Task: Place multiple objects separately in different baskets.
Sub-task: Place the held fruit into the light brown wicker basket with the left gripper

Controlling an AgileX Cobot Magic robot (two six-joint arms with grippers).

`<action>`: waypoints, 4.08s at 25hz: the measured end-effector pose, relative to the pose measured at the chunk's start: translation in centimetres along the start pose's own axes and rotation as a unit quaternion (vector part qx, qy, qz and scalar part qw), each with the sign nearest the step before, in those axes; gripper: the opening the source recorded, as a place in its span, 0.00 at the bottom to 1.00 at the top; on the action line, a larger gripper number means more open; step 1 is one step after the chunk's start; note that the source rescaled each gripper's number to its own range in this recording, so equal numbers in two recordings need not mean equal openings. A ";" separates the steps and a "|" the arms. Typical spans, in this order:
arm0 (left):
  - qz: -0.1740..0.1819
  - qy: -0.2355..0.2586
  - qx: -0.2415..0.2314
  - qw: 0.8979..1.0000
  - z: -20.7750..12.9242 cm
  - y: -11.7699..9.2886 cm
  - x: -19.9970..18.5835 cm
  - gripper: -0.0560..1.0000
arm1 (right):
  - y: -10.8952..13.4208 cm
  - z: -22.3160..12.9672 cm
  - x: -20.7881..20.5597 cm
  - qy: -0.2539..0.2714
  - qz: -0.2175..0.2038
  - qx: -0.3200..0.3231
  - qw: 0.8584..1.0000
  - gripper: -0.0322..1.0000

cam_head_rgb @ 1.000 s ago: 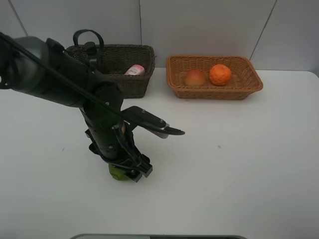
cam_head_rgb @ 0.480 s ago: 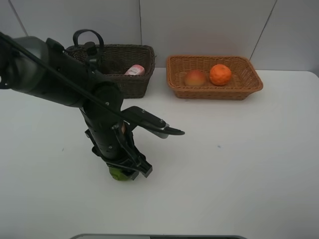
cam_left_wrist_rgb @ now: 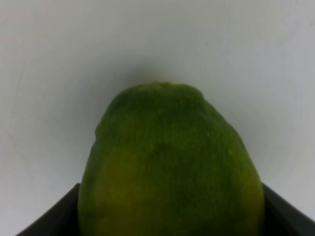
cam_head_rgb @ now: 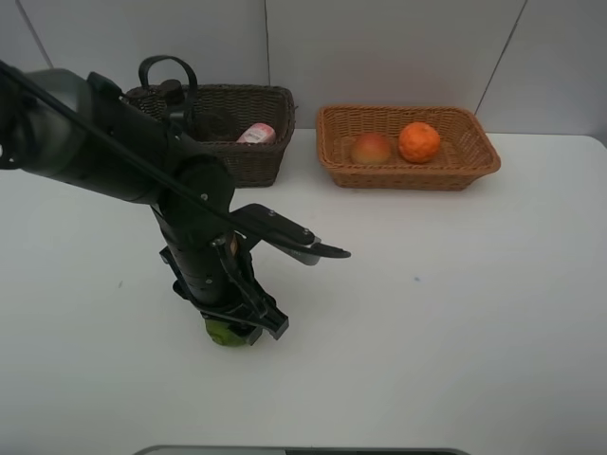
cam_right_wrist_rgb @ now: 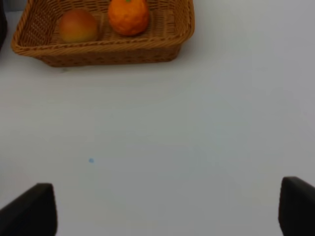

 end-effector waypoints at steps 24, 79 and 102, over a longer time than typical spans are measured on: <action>-0.018 -0.036 -0.001 0.999 0.2 -0.2 -2.6 0.77 | 0.0 0.0 0.0 0.000 0.000 0.000 1.000 1.00; -0.120 -0.427 0.002 0.896 24.7 -3.2 -2.7 0.77 | 0.0 0.0 0.0 0.000 0.000 0.000 1.000 1.00; -0.110 -0.402 -0.002 0.909 24.3 -3.0 -2.3 0.95 | 0.0 0.0 0.0 0.000 0.000 0.000 1.000 1.00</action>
Point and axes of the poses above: a point on each arm's last joint axis where the gripper is mounted, x pointing out along that axis toward the gripper, y along the wrist's bending axis when the last joint is at zero, z = x × y, the point moved 2 cm from there along x, pointing out along that axis toward the gripper, and after that the axes turned 15 degrees about -x, right-handed, at the moved point
